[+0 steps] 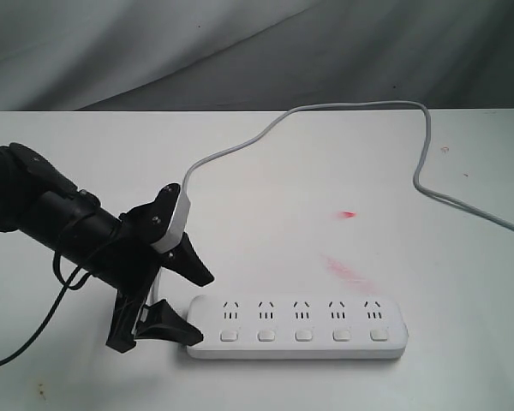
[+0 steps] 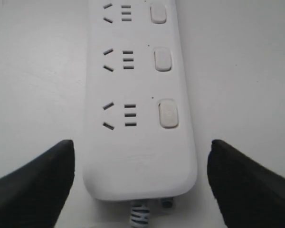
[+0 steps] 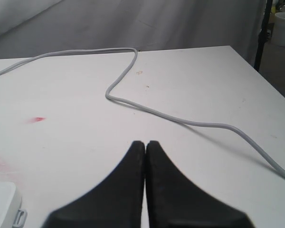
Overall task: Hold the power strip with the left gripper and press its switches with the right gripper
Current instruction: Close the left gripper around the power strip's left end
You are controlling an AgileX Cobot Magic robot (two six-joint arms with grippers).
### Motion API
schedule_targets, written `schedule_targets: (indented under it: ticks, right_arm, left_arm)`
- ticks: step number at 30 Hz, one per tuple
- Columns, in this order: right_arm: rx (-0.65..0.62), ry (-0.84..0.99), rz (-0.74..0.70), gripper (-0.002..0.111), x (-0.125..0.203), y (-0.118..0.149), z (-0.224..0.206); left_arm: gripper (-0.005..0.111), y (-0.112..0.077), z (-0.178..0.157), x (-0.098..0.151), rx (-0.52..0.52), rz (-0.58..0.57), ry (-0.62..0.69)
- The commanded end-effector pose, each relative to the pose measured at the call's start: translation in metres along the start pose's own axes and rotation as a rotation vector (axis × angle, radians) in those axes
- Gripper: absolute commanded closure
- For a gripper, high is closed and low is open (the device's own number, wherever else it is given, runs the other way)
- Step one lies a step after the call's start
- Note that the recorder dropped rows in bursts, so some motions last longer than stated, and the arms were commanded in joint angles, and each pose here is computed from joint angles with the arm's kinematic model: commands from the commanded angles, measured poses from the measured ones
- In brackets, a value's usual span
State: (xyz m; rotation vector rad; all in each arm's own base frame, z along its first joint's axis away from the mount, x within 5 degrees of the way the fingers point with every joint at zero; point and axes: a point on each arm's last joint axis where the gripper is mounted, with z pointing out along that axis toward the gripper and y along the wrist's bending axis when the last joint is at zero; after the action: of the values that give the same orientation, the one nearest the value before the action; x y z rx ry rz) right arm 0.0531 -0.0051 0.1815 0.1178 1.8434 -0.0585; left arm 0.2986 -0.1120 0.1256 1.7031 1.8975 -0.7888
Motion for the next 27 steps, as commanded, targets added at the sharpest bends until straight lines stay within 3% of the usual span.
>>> schedule_targets:
  ticks: [1,8,16,27]
  right_arm:
    - [0.01,-0.016,-0.006,0.108,-0.0004,-0.0007,0.0]
    - [0.01,-0.016,-0.006,0.108,-0.0004,-0.0007,0.0]
    - [0.01,-0.016,-0.006,0.108,-0.0004,-0.0007,0.0]
    - [0.01,-0.016,-0.006,0.108,-0.0004,-0.0007,0.0]
  left_arm:
    - [0.033,-0.0027,0.0008,-0.0042,0.039,0.008,-0.029]
    - [0.033,0.0025,0.0007,-0.0076,-0.016,-0.039,-0.067]
    - [0.018,0.007,0.0006,-0.0047,-0.067,-0.04,-0.035]
    - [0.018,0.0029,0.0011,-0.0018,-0.026,-0.004,-0.005]
